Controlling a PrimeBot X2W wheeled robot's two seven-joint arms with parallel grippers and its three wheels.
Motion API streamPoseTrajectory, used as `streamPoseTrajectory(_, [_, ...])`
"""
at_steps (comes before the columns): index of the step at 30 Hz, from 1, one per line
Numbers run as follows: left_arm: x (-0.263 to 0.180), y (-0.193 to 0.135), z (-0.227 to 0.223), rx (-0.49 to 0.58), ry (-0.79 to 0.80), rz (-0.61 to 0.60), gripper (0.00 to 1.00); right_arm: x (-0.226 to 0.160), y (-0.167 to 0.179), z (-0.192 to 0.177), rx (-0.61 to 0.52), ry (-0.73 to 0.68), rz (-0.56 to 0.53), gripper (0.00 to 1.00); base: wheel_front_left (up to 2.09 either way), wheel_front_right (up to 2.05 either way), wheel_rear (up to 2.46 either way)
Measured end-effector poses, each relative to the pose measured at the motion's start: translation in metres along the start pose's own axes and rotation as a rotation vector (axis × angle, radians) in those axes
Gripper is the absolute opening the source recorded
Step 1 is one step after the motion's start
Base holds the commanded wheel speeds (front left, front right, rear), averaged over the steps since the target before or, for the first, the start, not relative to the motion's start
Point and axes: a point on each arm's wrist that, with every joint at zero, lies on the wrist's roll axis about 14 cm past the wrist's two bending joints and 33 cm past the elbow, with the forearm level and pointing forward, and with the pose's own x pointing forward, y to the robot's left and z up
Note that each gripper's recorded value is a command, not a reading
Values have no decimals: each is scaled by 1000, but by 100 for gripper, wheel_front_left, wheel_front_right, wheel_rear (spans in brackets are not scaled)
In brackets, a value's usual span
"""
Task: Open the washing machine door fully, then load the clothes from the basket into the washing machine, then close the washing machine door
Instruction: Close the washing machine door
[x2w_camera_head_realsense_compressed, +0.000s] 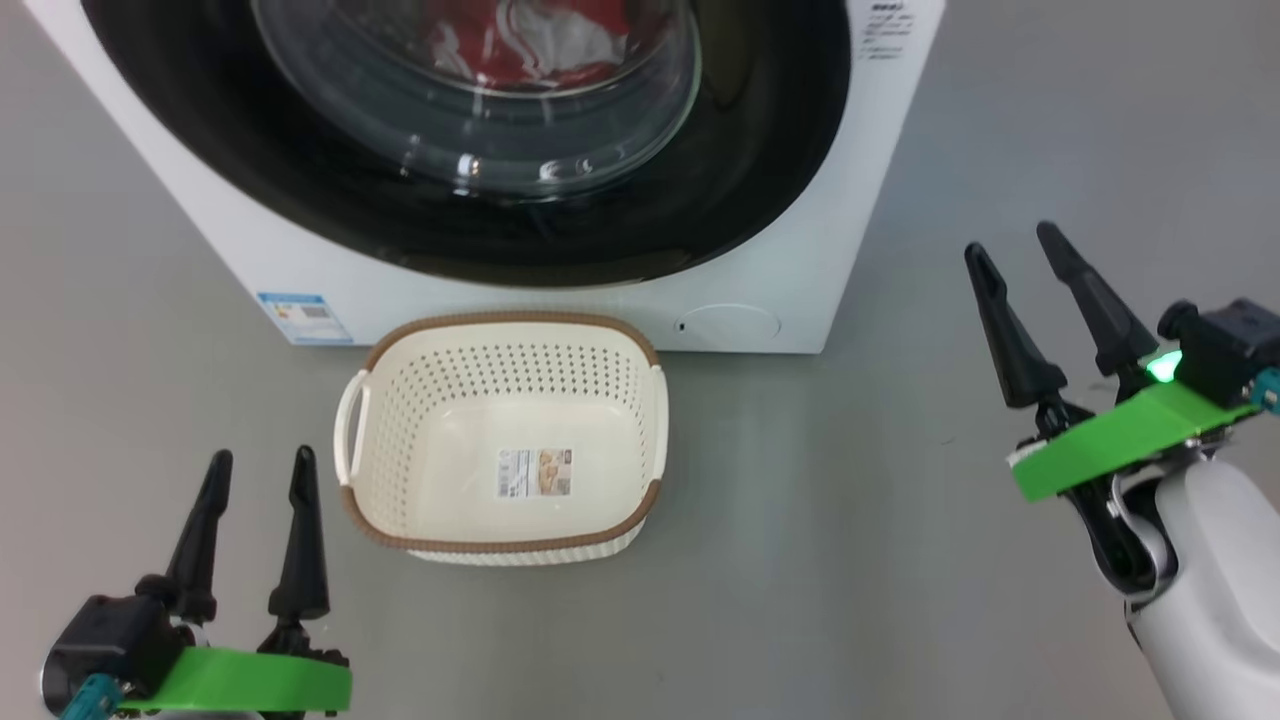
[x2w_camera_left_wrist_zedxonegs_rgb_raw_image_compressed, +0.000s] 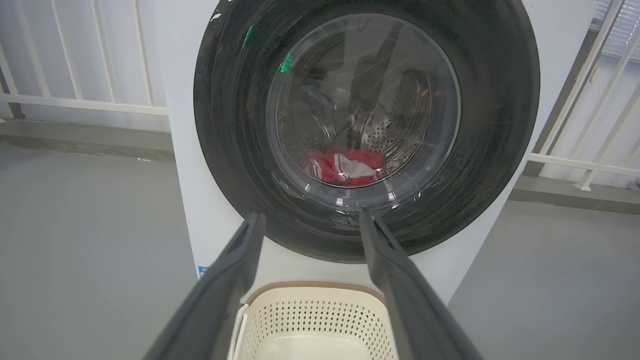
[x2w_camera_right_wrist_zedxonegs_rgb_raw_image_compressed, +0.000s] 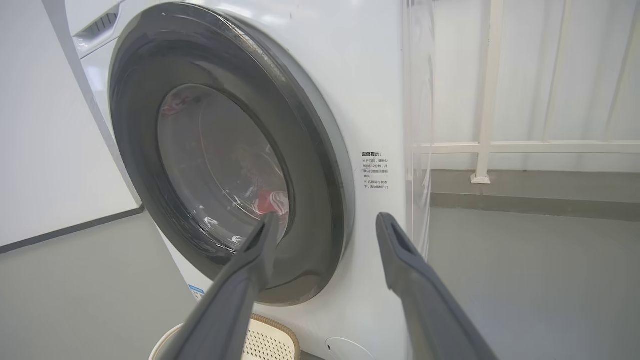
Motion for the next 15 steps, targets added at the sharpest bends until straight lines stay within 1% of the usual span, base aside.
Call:
streamPoseTrajectory(10, [-7,-14,9,-13,-23,-44,100,-52,-11,16,13,-32,-82,100,0,0,0])
streamPoseTrajectory(15, [-9,-18,9,-17,-22,-57,100,-70,-9,13,5,-20,-96,100,0,0,0])
